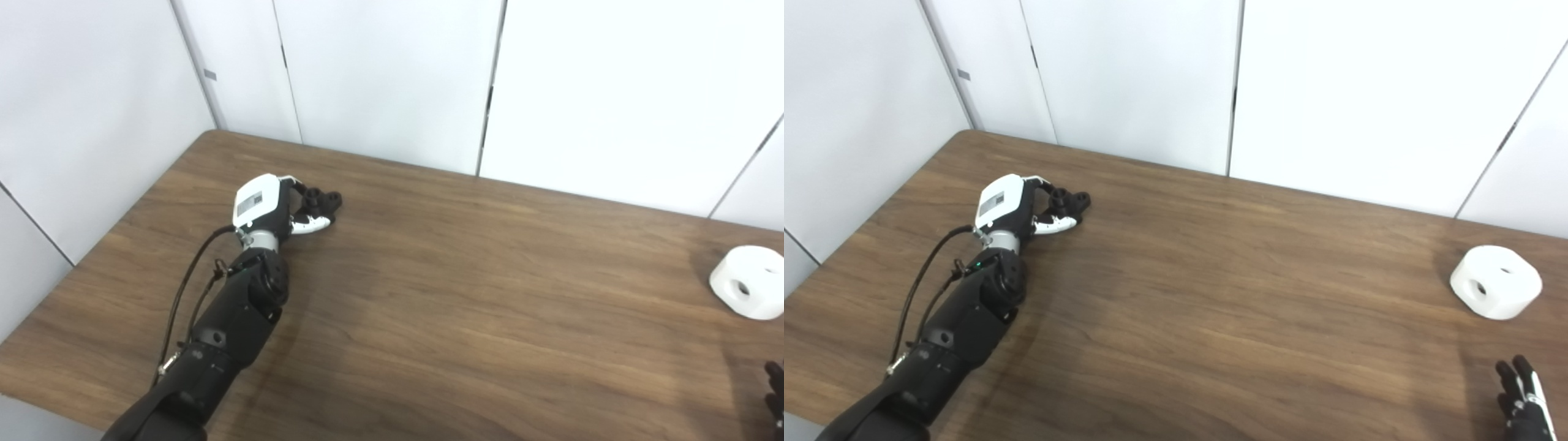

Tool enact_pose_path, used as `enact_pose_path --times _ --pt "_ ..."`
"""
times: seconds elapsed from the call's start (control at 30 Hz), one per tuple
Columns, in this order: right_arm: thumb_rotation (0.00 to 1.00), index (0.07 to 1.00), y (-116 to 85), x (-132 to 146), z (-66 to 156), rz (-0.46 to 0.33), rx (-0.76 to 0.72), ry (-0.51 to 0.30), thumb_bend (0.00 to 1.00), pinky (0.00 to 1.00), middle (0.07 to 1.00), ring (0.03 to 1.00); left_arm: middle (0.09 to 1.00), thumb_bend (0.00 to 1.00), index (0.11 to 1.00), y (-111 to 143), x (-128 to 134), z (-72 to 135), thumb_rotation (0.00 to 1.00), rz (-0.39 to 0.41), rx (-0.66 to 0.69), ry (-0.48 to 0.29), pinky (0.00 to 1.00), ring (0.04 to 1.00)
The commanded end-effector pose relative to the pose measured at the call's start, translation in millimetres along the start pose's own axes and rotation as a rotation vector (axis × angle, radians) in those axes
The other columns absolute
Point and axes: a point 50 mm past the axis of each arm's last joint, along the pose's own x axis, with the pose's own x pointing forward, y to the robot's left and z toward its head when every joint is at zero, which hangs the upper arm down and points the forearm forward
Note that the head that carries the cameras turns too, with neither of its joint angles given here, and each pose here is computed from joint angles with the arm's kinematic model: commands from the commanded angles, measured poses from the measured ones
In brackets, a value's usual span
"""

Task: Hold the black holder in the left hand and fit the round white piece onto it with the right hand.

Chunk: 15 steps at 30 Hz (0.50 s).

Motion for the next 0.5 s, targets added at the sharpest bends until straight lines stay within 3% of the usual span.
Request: enact_pose_path --times 0.0,0.23,0.47 --pt "1.00 1.000 8.2 -15.2 -15.9 0.016 0.021 0.087 0.60 1.00 0.969 1.000 0.846 0.83 0.732 16.3 9.5 1.9 0.24 0.064 0.001 -0.014 0.95 0.914" --pt "1.00 1.000 6.7 -15.0 -16.3 0.016 0.017 0.082 0.59 1.00 0.962 1.000 0.857 0.85 0.772 15.7 7.9 1.8 0.28 0.071 -0.012 -0.002 0.94 0.916" --pt "1.00 1.000 6.0 -14.1 -16.1 0.014 0.018 0.087 0.60 1.00 0.962 1.000 0.870 0.86 0.726 15.5 5.9 -1.6 0.33 0.042 0.037 0.036 0.94 0.920"
